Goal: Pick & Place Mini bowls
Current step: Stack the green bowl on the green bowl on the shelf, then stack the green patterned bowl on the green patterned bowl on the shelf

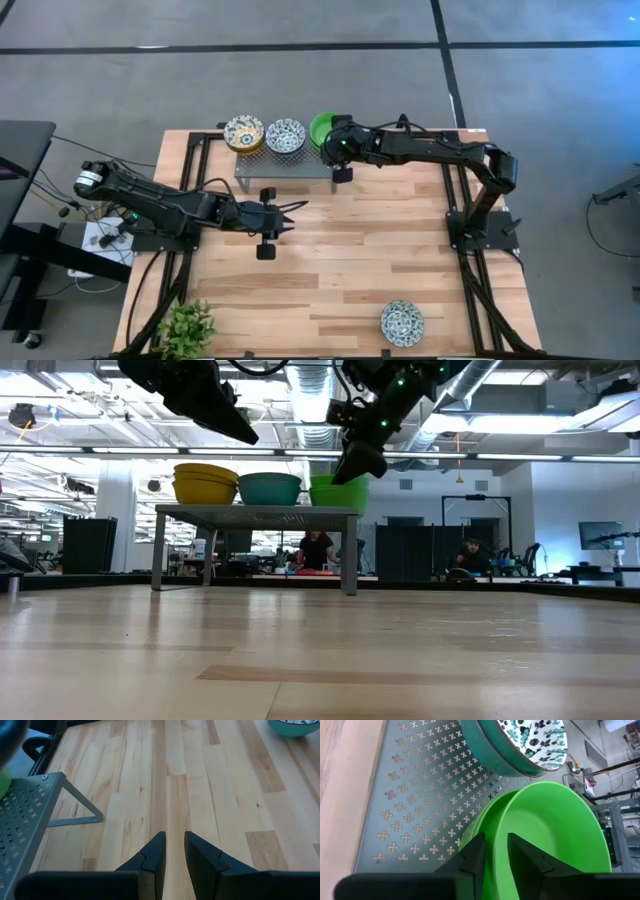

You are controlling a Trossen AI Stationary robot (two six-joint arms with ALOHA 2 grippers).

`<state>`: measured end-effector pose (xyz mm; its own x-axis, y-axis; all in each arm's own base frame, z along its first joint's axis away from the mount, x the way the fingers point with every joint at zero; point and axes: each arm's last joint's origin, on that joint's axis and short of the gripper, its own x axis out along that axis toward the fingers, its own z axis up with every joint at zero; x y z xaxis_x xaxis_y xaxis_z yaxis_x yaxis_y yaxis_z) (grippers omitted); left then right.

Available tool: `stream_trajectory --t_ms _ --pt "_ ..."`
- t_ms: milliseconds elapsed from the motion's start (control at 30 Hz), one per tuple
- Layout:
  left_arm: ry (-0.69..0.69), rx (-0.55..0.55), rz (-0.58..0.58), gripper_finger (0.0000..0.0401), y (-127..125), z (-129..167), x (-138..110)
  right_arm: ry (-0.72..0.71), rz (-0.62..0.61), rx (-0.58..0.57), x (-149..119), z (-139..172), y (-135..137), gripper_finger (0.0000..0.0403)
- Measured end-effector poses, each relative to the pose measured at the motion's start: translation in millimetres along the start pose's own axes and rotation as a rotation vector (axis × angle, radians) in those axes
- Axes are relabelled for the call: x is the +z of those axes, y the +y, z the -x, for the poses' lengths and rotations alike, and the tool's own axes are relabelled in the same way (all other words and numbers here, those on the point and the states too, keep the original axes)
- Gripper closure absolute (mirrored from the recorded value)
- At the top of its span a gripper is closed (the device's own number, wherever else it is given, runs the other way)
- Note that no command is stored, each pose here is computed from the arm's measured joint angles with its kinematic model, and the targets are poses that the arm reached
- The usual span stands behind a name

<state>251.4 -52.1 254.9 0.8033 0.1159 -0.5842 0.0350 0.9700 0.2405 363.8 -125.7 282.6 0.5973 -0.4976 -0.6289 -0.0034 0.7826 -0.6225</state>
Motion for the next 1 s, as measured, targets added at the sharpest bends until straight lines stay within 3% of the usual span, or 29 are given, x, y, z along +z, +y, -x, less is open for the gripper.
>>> stream_trajectory --t_ms 300,733,900,1000 --pt "0.000 0.000 0.000 0.0329 0.0 0.0 0.0 -0.001 0.009 -0.009 4.5 2.6 3.1 0.0285" --pt "0.000 0.000 0.000 0.0329 0.0 0.0 0.0 -0.072 0.029 -0.057 38.7 31.2 -6.4 0.0242" --pt "0.000 0.000 0.000 0.0329 0.0 0.0 0.0 -0.010 0.079 -0.052 53.4 52.7 5.4 0.0242" --pt "0.000 0.000 0.000 0.0329 0.0 0.0 0.0 0.040 0.111 0.009 59.6 69.6 18.9 0.0247"
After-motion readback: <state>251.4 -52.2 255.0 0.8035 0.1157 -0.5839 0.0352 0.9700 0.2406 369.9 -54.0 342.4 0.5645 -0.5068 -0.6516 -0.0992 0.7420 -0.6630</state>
